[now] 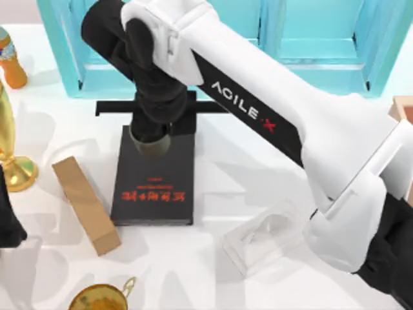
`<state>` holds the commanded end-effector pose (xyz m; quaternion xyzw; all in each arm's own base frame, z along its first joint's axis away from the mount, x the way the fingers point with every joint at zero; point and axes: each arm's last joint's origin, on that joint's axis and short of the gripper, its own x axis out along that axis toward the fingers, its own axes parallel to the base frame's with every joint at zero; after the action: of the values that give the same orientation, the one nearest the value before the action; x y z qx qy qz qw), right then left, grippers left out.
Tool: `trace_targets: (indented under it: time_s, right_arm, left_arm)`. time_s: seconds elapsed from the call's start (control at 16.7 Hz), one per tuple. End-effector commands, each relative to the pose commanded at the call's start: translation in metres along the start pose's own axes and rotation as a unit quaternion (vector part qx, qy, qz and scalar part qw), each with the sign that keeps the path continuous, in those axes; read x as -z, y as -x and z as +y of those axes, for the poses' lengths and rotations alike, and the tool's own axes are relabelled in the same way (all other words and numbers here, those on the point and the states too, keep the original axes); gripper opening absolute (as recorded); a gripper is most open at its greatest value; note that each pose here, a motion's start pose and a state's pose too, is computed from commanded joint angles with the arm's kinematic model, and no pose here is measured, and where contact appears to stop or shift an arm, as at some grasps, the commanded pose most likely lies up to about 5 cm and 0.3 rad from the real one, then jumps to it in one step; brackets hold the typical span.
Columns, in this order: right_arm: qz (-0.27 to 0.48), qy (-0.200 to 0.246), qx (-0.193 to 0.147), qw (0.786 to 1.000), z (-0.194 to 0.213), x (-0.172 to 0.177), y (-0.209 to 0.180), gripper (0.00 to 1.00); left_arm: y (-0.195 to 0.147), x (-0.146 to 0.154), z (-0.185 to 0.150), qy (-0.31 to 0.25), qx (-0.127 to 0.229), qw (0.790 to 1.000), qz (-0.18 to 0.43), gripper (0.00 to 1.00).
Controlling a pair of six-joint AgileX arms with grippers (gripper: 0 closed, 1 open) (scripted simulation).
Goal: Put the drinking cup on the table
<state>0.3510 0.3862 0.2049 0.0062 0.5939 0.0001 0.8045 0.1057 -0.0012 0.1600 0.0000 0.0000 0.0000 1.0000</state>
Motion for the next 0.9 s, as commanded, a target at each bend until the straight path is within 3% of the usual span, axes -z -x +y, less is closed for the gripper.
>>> trace_targets:
  time_s: [0.42,0.9]
  right_arm:
    - [0.013,0.003,-0.002,1.0,-0.025,-0.019,0.01,0.0]
    - [0.1,0.003,0.011,0.995,-0.144,-0.05,0.022,0.0]
  left_arm:
    - [0.0,0.0,0.0,0.0,0.0,1.0,0.0,1.0]
    - [0.0,0.0,0.0,0.0,0.0,1.0,0.0,1.0]
